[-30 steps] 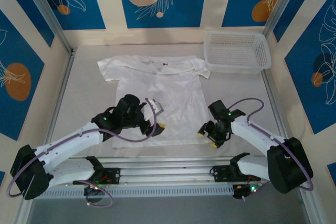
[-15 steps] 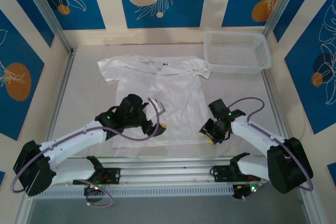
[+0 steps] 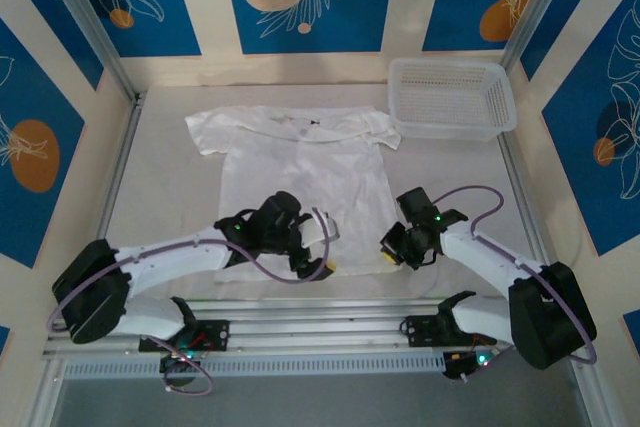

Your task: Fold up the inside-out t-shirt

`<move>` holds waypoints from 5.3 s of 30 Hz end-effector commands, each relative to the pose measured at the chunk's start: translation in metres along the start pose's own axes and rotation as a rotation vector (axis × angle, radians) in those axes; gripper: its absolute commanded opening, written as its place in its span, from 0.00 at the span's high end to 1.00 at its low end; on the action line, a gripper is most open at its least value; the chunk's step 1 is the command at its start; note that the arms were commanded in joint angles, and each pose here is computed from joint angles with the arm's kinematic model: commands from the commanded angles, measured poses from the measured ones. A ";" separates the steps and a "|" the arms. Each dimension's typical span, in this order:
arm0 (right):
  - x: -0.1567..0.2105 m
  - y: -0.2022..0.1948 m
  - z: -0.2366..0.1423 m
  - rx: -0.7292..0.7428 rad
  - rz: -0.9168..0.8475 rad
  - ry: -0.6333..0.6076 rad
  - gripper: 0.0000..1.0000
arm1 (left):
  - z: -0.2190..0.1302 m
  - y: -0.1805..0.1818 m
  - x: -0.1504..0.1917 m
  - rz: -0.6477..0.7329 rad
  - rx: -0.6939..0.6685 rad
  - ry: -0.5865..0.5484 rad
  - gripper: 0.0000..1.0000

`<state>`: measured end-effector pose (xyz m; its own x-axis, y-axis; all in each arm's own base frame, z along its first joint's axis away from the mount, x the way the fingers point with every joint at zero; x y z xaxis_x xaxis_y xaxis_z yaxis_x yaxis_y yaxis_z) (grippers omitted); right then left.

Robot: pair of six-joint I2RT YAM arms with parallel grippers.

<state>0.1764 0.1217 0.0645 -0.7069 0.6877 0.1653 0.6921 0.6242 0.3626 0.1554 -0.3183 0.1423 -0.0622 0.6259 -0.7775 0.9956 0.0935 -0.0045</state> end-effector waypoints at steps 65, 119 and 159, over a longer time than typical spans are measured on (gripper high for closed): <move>0.000 0.007 -0.055 -0.249 0.197 -0.026 1.00 | -0.016 0.071 0.114 -0.273 -0.623 0.452 0.20; 0.024 0.258 0.032 -0.002 -1.914 -1.449 1.00 | -0.136 0.116 -0.158 -0.451 -0.254 -0.398 0.99; -0.013 0.285 0.086 -0.128 -0.886 -0.230 1.00 | -0.207 0.008 -0.334 -0.011 0.105 -0.716 0.93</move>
<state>0.3937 0.3341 0.1176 -0.8881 0.0404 -0.4578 -0.1978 0.8656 0.4600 0.2131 -0.3793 0.4839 -0.1668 0.0430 -0.9851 0.9776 0.1370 -0.1595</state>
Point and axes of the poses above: each hand's point on the last joint's axis, 136 mm out from that joint toward the fingers, its own z axis out along the fingers, its own y axis along the line the jaws close on, x = y × z, the point moved 3 cm from there along -z, back along the fingers, and after that the axes turned 7 degrees about z, right-handed, at the moved point
